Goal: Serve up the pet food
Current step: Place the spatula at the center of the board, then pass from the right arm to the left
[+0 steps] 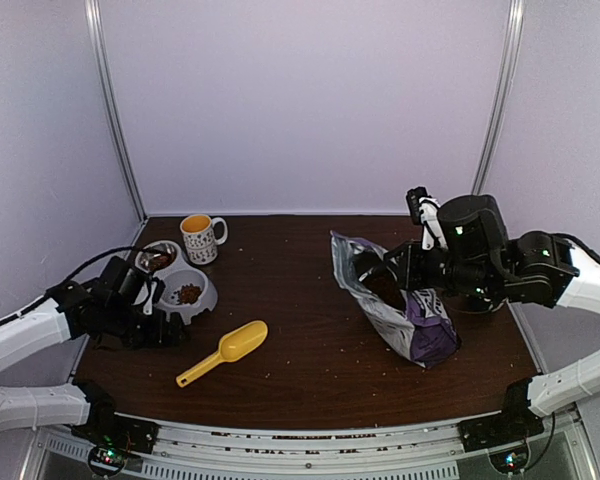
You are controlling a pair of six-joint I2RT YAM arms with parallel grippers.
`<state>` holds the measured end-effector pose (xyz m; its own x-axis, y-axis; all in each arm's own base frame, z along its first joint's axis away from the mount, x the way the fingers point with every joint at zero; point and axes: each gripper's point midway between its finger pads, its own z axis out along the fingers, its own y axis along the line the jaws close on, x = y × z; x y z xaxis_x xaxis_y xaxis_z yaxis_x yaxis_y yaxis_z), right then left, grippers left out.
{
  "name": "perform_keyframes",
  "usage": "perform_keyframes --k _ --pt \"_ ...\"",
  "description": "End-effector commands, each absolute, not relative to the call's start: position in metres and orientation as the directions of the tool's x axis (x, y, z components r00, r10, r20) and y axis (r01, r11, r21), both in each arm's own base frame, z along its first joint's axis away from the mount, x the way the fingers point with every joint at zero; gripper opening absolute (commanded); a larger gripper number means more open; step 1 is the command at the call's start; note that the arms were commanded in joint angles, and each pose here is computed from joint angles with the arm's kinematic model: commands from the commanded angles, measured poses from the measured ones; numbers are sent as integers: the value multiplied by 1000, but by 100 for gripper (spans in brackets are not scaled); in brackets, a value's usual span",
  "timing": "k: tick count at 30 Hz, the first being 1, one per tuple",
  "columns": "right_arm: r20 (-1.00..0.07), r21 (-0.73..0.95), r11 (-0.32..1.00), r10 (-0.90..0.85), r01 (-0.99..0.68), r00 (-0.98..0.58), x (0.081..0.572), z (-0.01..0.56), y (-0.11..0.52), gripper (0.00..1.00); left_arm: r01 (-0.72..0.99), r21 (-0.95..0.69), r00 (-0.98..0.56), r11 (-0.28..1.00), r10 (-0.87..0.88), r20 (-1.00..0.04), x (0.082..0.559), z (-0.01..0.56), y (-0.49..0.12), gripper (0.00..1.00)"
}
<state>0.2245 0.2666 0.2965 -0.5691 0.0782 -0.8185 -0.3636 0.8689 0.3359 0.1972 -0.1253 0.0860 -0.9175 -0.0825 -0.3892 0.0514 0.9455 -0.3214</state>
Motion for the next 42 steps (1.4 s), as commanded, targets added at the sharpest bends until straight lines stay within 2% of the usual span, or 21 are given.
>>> perform_keyframes --k 1,5,13,18,26,28,29,30,33,34,35,39,42 --pt "-829 351 871 119 -343 -546 225 305 256 0 135 -341 -805 930 -97 -585 219 170 -139 91" --pt "-831 353 871 123 -343 -542 225 306 255 0 277 -432 -745 858 -93 -661 226 231 -196 90" --pt "-829 357 867 123 -348 -545 223 304 253 0 577 -622 -713 530 -45 -700 216 325 -379 91" --pt "-829 367 859 128 -356 -544 221 304 252 0 587 -695 -766 416 7 -643 214 315 -444 91" --pt "-832 368 853 126 -369 -540 220 304 253 0 560 -705 -801 435 68 -595 222 275 -480 89" --pt "-833 368 852 126 -371 -538 220 305 253 0 567 -707 -801 423 84 -593 221 271 -487 82" --pt "-833 367 853 124 -372 -539 220 305 253 0 569 -709 -803 416 94 -589 219 269 -491 75" --pt "-834 367 852 124 -374 -538 219 305 253 0 570 -714 -806 408 108 -582 217 266 -495 64" --pt "-834 360 853 113 -378 -540 218 306 251 0 577 -720 -807 387 130 -576 211 264 -506 22" --pt "-834 355 855 107 -378 -540 217 306 249 3 579 -718 -805 386 130 -579 210 264 -506 9" --pt "-834 352 858 106 -374 -542 216 307 246 12 581 -716 -803 387 128 -582 210 265 -505 1" --pt "-839 375 855 150 -358 -522 210 322 226 48 606 -675 -772 421 105 -627 214 281 -488 0" --pt "-840 387 870 196 -305 -506 212 320 202 58 639 -643 -743 421 123 -658 215 293 -471 0"
